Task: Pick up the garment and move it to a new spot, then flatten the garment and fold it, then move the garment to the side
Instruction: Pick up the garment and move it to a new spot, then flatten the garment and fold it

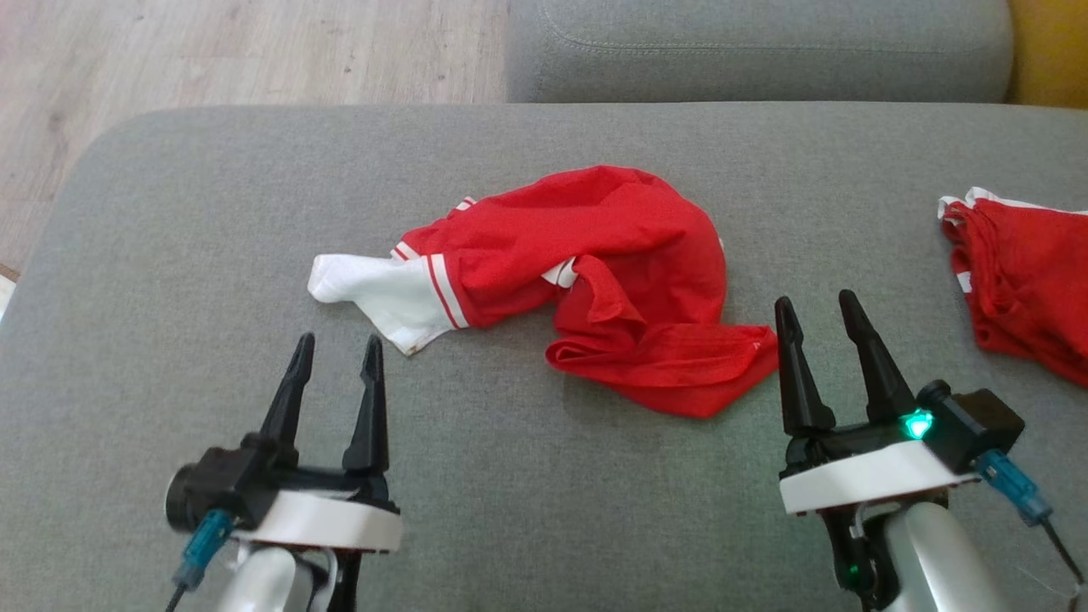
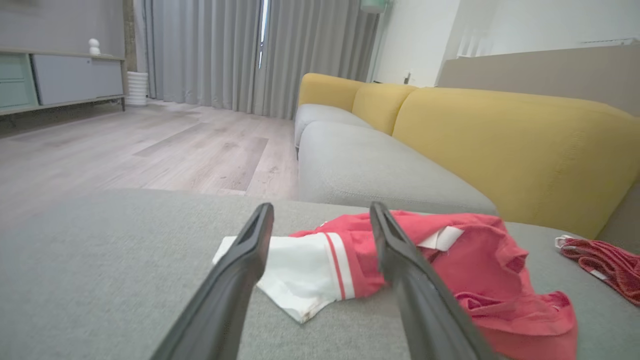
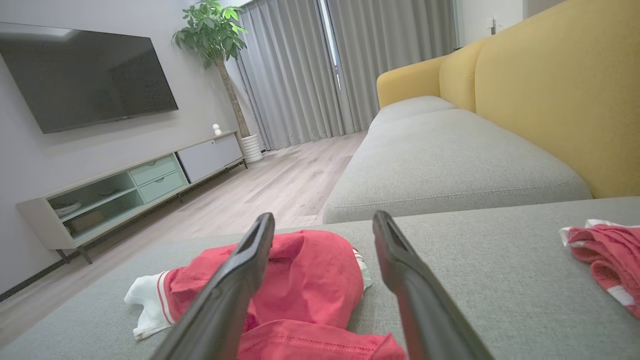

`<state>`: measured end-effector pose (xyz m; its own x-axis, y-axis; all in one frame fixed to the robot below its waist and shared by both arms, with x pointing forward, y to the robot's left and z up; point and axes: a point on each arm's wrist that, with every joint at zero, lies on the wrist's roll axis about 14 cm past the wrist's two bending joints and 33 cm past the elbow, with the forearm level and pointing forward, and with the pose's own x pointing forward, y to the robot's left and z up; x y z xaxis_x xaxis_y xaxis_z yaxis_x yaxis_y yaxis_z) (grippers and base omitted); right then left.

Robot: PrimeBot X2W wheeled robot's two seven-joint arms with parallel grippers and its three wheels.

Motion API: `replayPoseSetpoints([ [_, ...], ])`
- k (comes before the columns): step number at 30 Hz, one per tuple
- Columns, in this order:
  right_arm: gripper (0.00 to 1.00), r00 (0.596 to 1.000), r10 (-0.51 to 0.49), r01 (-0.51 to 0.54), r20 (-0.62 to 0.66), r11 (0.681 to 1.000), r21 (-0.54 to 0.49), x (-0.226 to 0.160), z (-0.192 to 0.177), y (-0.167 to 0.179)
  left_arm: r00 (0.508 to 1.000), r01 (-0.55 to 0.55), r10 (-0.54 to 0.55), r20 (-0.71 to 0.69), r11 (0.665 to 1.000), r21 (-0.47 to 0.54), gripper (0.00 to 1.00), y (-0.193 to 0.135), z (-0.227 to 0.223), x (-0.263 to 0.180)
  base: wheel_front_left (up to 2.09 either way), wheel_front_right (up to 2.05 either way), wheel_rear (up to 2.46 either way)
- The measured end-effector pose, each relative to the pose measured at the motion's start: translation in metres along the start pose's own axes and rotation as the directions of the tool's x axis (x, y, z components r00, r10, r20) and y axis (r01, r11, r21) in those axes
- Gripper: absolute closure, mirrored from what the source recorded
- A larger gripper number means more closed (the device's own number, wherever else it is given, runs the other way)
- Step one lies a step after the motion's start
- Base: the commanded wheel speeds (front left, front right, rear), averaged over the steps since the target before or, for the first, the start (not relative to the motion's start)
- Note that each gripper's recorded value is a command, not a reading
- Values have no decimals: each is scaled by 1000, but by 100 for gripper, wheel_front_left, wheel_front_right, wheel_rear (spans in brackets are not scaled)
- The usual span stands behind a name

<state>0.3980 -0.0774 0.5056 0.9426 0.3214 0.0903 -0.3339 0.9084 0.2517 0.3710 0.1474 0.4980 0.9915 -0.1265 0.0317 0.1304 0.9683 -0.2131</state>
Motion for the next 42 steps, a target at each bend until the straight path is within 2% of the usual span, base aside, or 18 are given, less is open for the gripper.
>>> replayPoseSetpoints([
  [8,0,1000,0,0,-24,1000,-2,3,-9,-1,999,27,-27,37,1000,13,0,-5,9,6,0,0,0],
  [16,0,986,-8,3,-168,999,-35,9,-53,-10,1000,16,-16,10,1000,2,0,-1,-3,9,0,0,0],
  [22,0,948,9,-29,-318,998,-60,25,-90,-9,1000,-2,2,-5,1000,1,0,5,-7,10,0,0,0],
  [29,0,865,-16,-61,-501,989,-138,17,-137,-20,1000,-26,26,-10,1000,2,0,12,-9,9,0,0,0],
  [31,0,859,-8,-74,-512,988,-139,19,-140,-18,1000,-26,26,-10,1000,1,0,13,-9,8,0,0,0],
  [32,58,857,-5,-77,-516,988,-137,21,-140,-17,1000,-27,27,-10,1000,0,0,13,-9,8,0,0,0],
  [33,100,858,-2,-81,-514,987,-139,23,-139,-16,1000,-27,27,-10,1000,0,0,13,-9,8,0,0,0],
  [38,100,876,-39,-58,-480,981,-186,23,-130,-29,1000,-16,16,-8,1000,3,0,10,-9,11,0,0,0],
  [41,100,890,-105,-8,-443,969,-246,22,-116,-55,1000,-7,7,-1,1000,1,0,7,-7,13,0,0,0],
  [42,100,896,-167,45,-412,956,-289,19,-103,-79,1000,0,0,4,1000,5,0,5,-5,14,0,0,0],
])
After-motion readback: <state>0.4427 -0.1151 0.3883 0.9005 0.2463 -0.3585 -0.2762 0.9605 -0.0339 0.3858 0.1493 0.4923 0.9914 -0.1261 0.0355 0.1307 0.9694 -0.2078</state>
